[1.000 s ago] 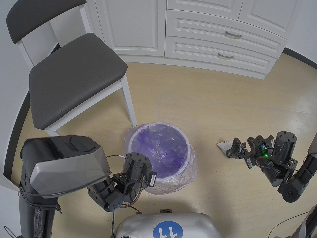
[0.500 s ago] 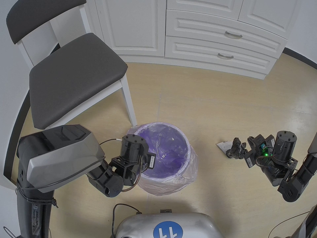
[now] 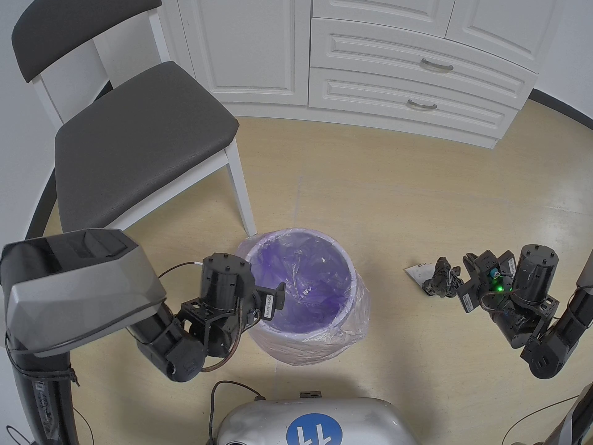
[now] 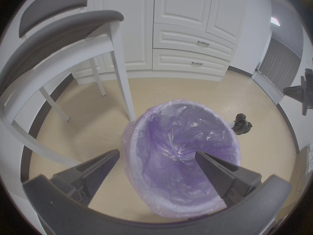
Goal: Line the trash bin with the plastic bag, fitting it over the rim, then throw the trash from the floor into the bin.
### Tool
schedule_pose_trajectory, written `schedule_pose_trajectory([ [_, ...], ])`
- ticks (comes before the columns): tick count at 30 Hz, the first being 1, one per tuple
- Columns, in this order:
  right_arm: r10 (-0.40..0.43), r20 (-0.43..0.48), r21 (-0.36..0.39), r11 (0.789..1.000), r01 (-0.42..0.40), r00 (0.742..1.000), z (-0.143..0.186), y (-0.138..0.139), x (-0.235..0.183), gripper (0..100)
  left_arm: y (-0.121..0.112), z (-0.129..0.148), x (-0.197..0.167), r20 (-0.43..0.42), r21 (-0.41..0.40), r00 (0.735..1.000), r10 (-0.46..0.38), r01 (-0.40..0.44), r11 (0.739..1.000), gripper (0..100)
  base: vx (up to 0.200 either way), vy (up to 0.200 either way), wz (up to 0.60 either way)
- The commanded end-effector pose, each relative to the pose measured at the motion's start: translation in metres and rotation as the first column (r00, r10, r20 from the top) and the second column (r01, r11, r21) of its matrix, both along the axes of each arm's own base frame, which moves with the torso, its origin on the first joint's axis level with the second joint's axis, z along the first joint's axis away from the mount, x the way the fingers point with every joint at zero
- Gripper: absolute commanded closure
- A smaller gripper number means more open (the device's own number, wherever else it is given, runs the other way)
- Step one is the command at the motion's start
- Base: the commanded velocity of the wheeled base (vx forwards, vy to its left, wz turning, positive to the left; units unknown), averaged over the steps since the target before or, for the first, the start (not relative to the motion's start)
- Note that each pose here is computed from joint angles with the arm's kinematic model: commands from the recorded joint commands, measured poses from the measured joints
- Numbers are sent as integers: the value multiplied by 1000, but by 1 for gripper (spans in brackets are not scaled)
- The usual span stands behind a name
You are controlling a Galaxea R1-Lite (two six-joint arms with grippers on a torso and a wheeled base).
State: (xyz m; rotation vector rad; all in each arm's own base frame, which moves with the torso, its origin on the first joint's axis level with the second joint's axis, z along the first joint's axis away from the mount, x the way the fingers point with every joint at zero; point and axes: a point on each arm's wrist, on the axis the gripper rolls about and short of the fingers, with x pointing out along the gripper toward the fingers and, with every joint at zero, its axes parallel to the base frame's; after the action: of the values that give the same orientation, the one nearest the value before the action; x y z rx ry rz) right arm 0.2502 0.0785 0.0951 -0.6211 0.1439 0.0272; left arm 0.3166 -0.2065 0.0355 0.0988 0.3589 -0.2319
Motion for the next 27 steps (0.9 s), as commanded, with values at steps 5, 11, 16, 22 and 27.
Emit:
schedule_pose_trajectory([
  [5,25,72,-5,1000,-25,997,9,0,-9,0,23,32,-54,74,-55,997,-32,36,998,0,0,0,0],
  [11,77,71,43,996,-80,995,12,-3,-22,0,32,46,-92,141,-99,987,-77,92,991,0,0,0,0],
  [16,122,81,141,981,-133,989,18,-5,-36,0,48,55,-115,161,-114,983,-84,103,988,0,0,0,0],
  [22,115,-71,315,945,-87,991,31,-8,-51,0,77,57,-144,127,-92,989,-69,81,992,0,0,0,0],
  [27,79,-269,509,858,72,960,47,-7,-51,0,101,60,-155,125,-90,992,-8,20,996,0,0,0,0],
])
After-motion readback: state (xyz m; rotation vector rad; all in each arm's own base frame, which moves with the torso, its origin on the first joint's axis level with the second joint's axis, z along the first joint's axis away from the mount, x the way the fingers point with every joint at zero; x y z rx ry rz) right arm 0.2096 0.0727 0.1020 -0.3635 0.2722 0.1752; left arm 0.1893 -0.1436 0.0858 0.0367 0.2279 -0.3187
